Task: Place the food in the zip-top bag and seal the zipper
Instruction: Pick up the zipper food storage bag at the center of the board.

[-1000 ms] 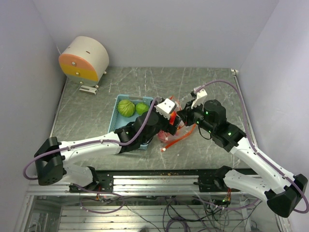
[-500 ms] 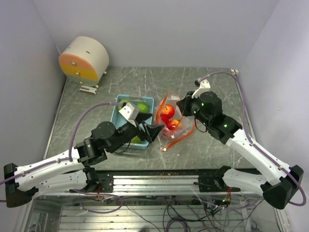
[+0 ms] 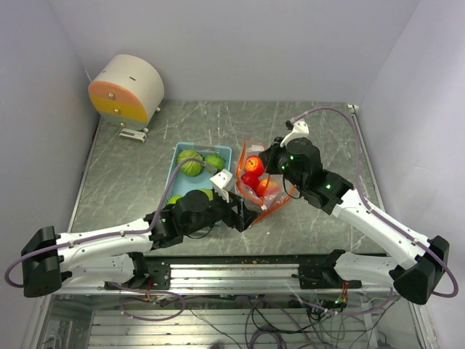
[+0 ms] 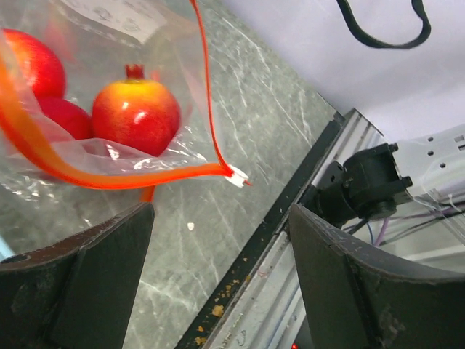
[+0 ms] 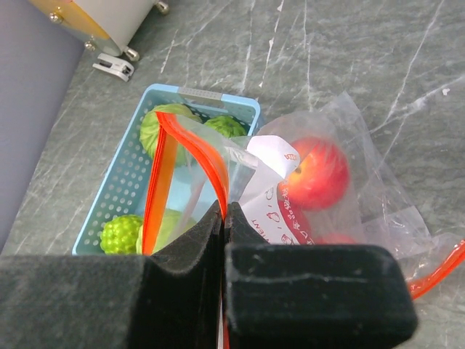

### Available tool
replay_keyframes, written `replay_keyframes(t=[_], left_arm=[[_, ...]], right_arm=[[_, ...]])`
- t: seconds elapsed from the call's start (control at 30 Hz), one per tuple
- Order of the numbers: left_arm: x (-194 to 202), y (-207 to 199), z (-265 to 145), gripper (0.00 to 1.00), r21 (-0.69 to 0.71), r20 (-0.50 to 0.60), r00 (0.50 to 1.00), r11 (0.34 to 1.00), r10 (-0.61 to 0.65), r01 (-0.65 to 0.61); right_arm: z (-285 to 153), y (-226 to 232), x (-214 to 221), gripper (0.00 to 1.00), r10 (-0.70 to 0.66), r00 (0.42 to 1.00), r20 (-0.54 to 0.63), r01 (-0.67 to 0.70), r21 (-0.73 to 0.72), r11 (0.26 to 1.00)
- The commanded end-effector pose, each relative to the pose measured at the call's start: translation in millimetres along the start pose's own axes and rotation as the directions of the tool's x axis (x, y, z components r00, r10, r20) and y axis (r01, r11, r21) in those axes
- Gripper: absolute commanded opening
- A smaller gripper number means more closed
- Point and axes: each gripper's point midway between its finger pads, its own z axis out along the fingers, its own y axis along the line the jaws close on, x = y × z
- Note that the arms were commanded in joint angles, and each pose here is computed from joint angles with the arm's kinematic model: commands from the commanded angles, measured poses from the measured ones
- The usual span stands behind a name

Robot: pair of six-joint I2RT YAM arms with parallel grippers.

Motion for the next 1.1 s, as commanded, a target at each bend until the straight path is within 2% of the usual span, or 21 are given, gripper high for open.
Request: replay_keyframes(t=[0.0, 0.17, 0.53, 0.7, 0.8, 0.9, 0.93, 1.0, 1.07], left_arm=[[-4.0, -30.1, 10.7, 0.87, 0.098, 0.026, 0.999, 0.994, -0.047, 0.044], [4.6, -37.9, 24.9, 0.88, 0.102, 0.017, 0.998, 0.993, -0.060, 0.058], [-21.4, -24.9, 39.5, 0.98, 0.022, 0.174, 0.977, 0.992, -0.124, 0.122], [-17.1, -19.3, 55.2, 0.94, -0.038, 0.152, 0.979, 0.989, -0.134, 0.142], [-8.6, -13.9, 63.0, 0.87, -0.066, 0.141, 0.979, 0.986, -0.145, 0.156], [-3.5, -7.0, 65.2, 0.75, -0.097, 0.142, 0.979, 0.982, -0.148, 0.162], [-1.4, -4.5, 65.2, 0.66, -0.111, 0.136, 0.980, 0.981, -0.143, 0.158], [2.5, -0.3, 64.9, 0.42, -0.133, 0.124, 0.983, 0.979, -0.136, 0.152], [4.8, 3.1, 64.2, 0.29, -0.144, 0.122, 0.984, 0.978, -0.133, 0.150]], right_arm=[[-3.0, 7.4, -26.6, 0.00, 0.038, 0.996, 0.086, -0.038, 0.002, 0.999], [-2.5, 10.4, -25.9, 0.00, 0.037, 0.996, 0.086, -0.037, -0.009, 0.999], [-3.8, 14.7, -18.9, 0.00, 0.024, 0.997, 0.068, -0.023, -0.022, 1.000], [-5.9, 18.0, -14.3, 0.00, 0.015, 0.998, 0.062, -0.014, -0.026, 1.000], [-7.9, 21.6, -13.3, 0.00, 0.011, 0.998, 0.060, -0.009, -0.036, 0.999], [-10.9, 24.0, -13.5, 0.00, 0.009, 0.998, 0.062, -0.006, -0.042, 0.999], [-12.1, 23.9, -14.6, 0.00, 0.009, 0.998, 0.067, -0.006, -0.041, 0.999], [-14.3, 24.2, -15.9, 0.00, 0.010, 0.997, 0.073, -0.007, -0.042, 0.999], [-15.9, 24.1, -17.7, 0.00, 0.013, 0.997, 0.079, -0.009, -0.044, 0.999]])
